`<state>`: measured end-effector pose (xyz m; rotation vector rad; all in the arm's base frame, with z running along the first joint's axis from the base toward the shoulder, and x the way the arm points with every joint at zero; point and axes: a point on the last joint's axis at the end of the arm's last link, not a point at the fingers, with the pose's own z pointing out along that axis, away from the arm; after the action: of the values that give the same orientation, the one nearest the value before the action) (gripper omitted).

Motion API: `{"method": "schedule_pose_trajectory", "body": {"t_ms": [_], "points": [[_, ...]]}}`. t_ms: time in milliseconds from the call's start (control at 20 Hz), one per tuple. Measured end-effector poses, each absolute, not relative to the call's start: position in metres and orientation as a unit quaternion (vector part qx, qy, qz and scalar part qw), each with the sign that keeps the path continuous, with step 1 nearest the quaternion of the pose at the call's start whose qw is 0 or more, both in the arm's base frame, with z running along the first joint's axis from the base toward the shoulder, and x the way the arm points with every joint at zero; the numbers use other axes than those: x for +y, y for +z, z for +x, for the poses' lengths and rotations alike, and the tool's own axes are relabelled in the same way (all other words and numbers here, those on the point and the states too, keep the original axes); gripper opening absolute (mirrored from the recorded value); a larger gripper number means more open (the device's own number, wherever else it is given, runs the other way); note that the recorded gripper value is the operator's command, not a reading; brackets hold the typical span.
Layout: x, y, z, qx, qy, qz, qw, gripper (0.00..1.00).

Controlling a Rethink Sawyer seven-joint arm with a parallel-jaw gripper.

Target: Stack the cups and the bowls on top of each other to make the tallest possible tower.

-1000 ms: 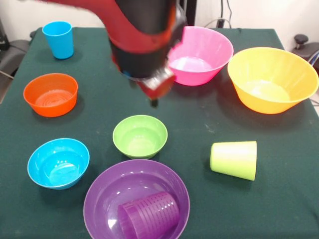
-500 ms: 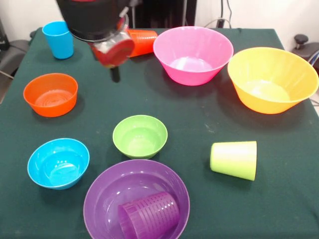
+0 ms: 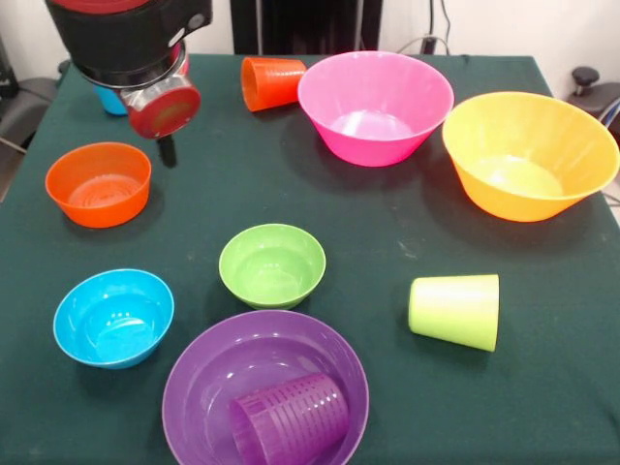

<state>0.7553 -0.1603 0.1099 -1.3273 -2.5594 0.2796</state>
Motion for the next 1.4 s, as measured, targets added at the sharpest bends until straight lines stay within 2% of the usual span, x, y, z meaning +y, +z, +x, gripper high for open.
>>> {"method": "schedule_pose_trajectory", "body": {"t_ms": [850, 1400], "points": [[-0.177, 0.083, 0.751, -0.884, 0.101, -0.449, 0.081, 1.00], [-0.185, 0.047, 0.745, -0.885, 0.093, -0.451, 0.067, 1.00]]}}
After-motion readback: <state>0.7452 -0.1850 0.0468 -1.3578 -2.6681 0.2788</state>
